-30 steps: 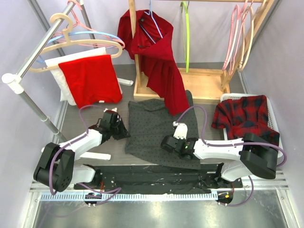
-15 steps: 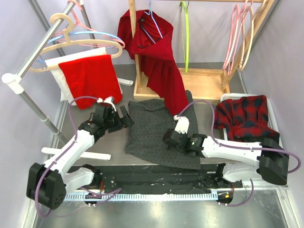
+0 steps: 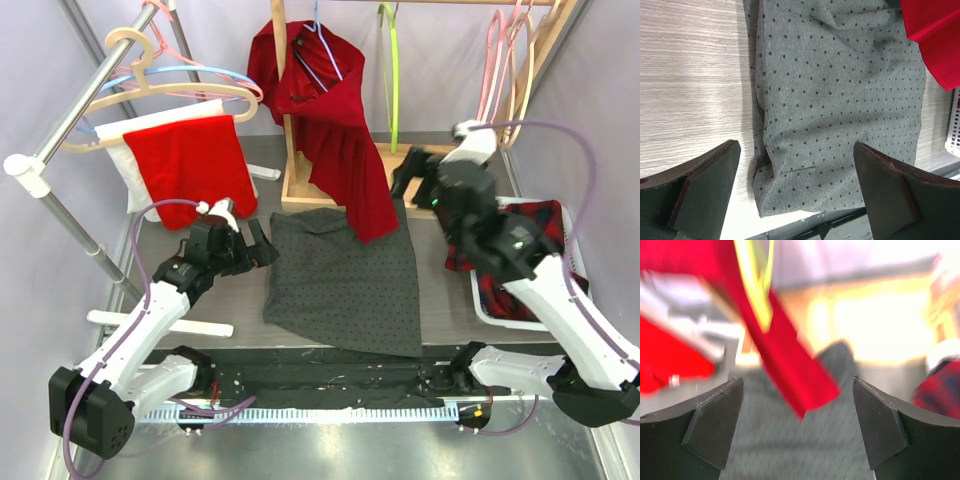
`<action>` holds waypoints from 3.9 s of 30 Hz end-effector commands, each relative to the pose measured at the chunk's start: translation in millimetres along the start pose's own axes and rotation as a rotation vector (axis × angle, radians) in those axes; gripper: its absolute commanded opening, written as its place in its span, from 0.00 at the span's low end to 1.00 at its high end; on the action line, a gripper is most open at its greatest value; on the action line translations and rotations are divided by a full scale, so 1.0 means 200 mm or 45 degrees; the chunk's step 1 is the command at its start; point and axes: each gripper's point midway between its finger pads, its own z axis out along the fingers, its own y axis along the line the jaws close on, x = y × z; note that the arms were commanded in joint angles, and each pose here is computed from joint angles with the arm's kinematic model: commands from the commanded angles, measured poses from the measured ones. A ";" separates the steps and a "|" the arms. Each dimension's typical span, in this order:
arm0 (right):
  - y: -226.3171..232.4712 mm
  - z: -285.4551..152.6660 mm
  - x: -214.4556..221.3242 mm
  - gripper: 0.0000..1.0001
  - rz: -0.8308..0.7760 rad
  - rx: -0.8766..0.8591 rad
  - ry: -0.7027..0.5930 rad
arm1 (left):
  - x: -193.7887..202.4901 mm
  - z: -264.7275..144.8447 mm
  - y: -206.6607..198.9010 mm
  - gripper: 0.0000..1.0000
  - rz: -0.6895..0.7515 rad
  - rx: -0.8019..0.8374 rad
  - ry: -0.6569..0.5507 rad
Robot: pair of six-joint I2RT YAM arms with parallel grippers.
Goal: Place the skirt on the hanger
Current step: Flatten out the skirt at the center of the board, then pick up the hanger from the clothesline.
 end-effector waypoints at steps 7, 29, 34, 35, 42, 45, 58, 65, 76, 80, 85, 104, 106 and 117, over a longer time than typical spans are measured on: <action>-0.28 0.09 -0.70 0.71 0.009 0.182 -0.242 | -0.06 -0.05 -0.12 1.00 0.029 0.139 -0.018; -0.56 0.35 -0.82 0.55 0.063 0.365 -0.223 | -0.01 -0.03 -0.13 1.00 0.011 0.168 0.031; -0.58 0.41 -0.77 0.44 0.069 0.392 -0.188 | 0.00 -0.03 -0.13 1.00 0.006 0.167 0.033; -0.59 0.41 -0.78 0.41 0.070 0.395 -0.191 | 0.00 -0.03 -0.13 1.00 0.006 0.166 0.034; -0.59 0.39 -0.82 0.05 0.075 0.401 -0.222 | 0.00 -0.03 -0.13 1.00 0.005 0.165 0.034; -0.58 0.36 -0.84 0.01 0.068 0.397 -0.231 | 0.00 -0.03 -0.13 1.00 0.003 0.165 0.039; -0.49 0.22 -0.95 0.01 0.022 0.258 -0.322 | 0.00 -0.02 -0.13 0.99 -0.004 0.174 0.041; -0.49 0.14 -1.05 0.01 0.005 0.263 -0.431 | 0.00 -0.02 -0.14 0.98 -0.007 0.181 0.044; -0.41 -0.04 -0.80 0.01 0.080 0.089 -0.272 | -0.01 -0.01 -0.15 0.98 -0.010 0.190 0.045; -0.30 -0.11 -0.50 0.01 0.157 -0.134 -0.075 | -0.02 -0.01 -0.16 0.99 -0.009 0.191 0.040; -0.37 -0.28 -0.19 0.01 0.148 -0.117 0.102 | -0.02 0.00 -0.17 0.99 -0.009 0.206 0.050; -0.20 -0.96 -0.50 0.01 0.072 -0.440 -0.357 | -0.15 -0.05 -0.14 1.00 -0.049 0.072 -0.050; -0.12 -0.98 -0.53 0.01 0.056 -0.544 -0.360 | -0.16 -0.04 -0.14 1.00 -0.054 0.068 -0.057; 0.14 -0.70 -0.26 0.01 0.076 -0.983 0.005 | -0.20 -0.08 -0.15 1.00 -0.028 0.067 -0.085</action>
